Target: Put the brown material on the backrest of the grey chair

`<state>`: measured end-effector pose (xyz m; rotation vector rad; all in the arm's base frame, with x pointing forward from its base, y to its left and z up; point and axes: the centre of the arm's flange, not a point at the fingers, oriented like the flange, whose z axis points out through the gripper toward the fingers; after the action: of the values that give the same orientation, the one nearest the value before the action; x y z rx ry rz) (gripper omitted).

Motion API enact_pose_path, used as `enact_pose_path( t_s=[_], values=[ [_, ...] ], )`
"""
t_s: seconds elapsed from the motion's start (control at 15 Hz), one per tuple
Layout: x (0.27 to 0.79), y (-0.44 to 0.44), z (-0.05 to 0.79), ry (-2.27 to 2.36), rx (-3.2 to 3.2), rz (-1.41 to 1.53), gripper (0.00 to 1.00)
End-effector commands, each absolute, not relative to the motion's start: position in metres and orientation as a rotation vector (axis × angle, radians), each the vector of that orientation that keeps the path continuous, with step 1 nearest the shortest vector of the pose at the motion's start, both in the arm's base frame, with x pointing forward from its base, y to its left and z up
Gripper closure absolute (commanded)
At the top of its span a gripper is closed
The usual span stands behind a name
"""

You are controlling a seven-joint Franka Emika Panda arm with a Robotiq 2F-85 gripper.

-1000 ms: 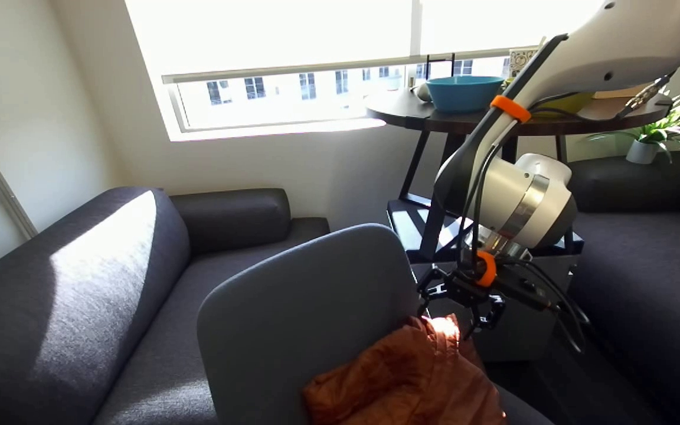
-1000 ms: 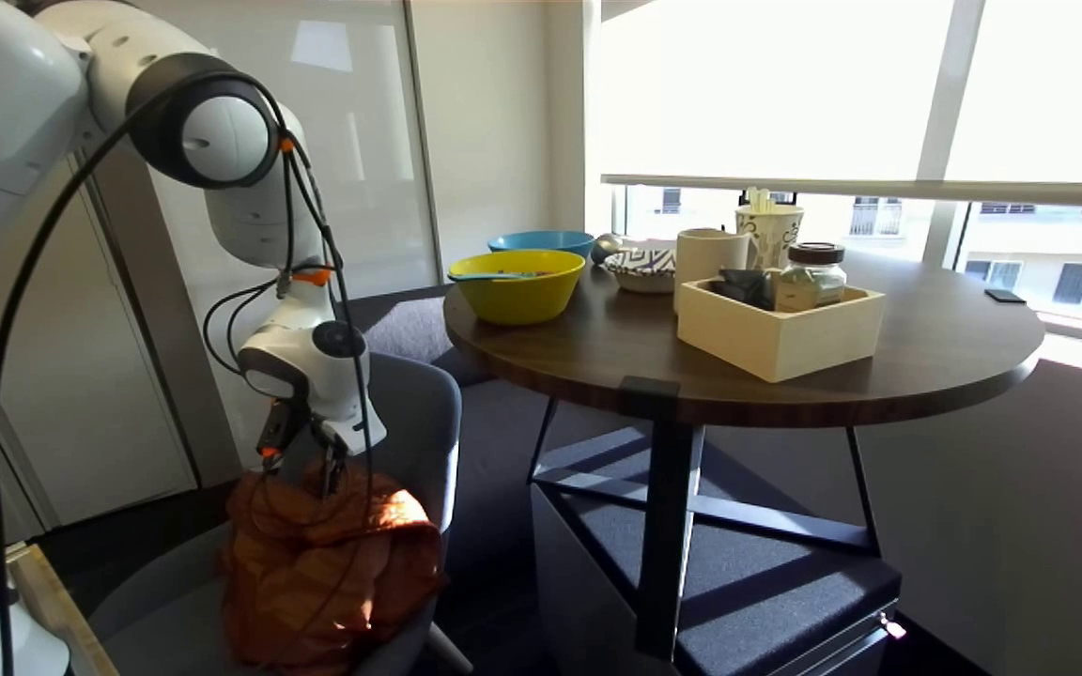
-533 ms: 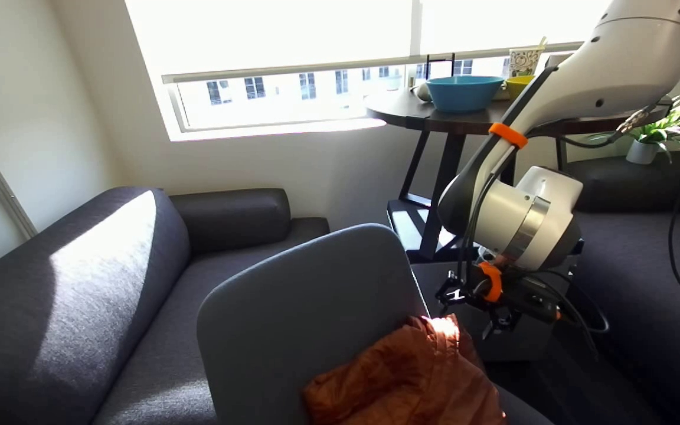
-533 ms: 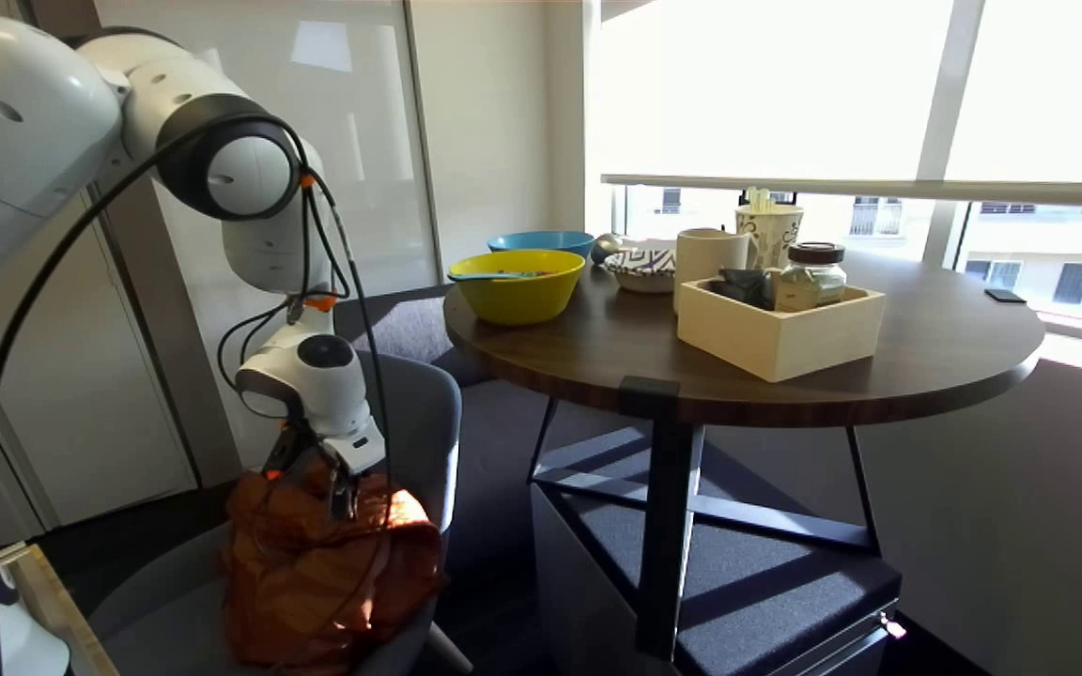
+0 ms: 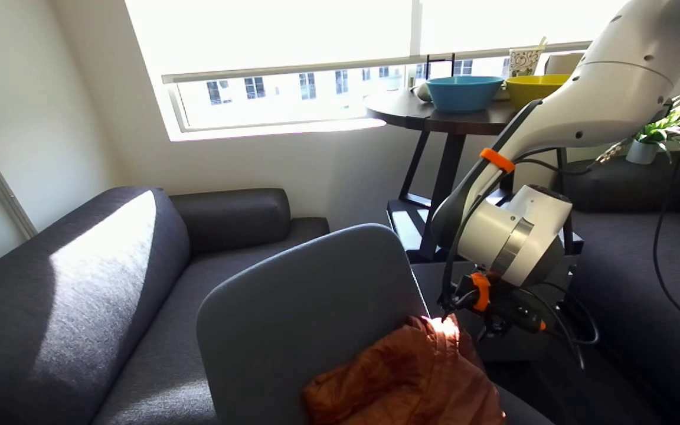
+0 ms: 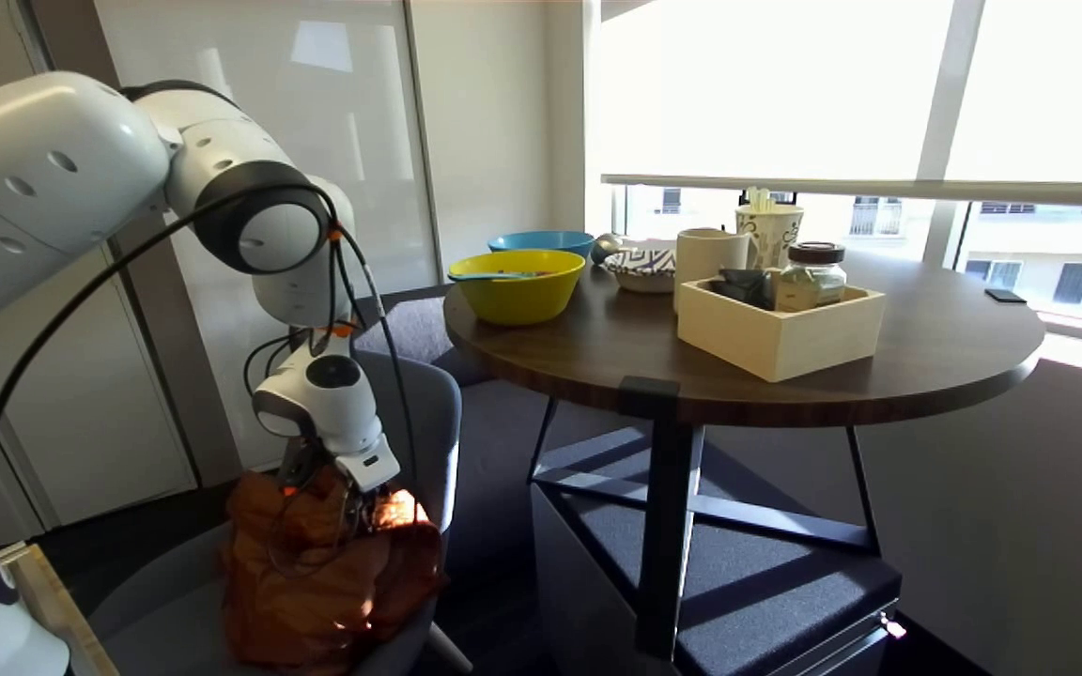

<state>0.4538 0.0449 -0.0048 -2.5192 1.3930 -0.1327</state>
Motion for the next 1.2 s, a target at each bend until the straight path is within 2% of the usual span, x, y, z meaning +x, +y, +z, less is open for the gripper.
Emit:
enact_pose_path(
  t_s=[0.0, 0.2, 0.27, 0.4, 0.47, 0.53, 0.87, 1.0, 1.13],
  values=[
    [0.460, 0.040, -0.033, 1.485, -2.468, -0.224, 0.11],
    [0.468, 0.037, -0.048, 1.518, -2.438, -0.268, 0.14],
    [0.470, 0.038, -0.052, 1.523, -2.423, -0.274, 0.20],
    [0.474, 0.039, -0.062, 1.530, -2.406, -0.294, 0.38],
    [0.475, 0.040, -0.065, 1.532, -2.396, -0.304, 0.52],
    [0.475, 0.041, -0.067, 1.536, -2.389, -0.310, 0.61],
    [0.469, 0.040, -0.055, 1.552, -2.390, -0.389, 0.95],
    [0.466, 0.042, -0.042, 1.548, -2.398, -0.416, 1.00],
    [0.464, 0.048, -0.030, 1.520, -2.390, -0.419, 1.00]
  ],
)
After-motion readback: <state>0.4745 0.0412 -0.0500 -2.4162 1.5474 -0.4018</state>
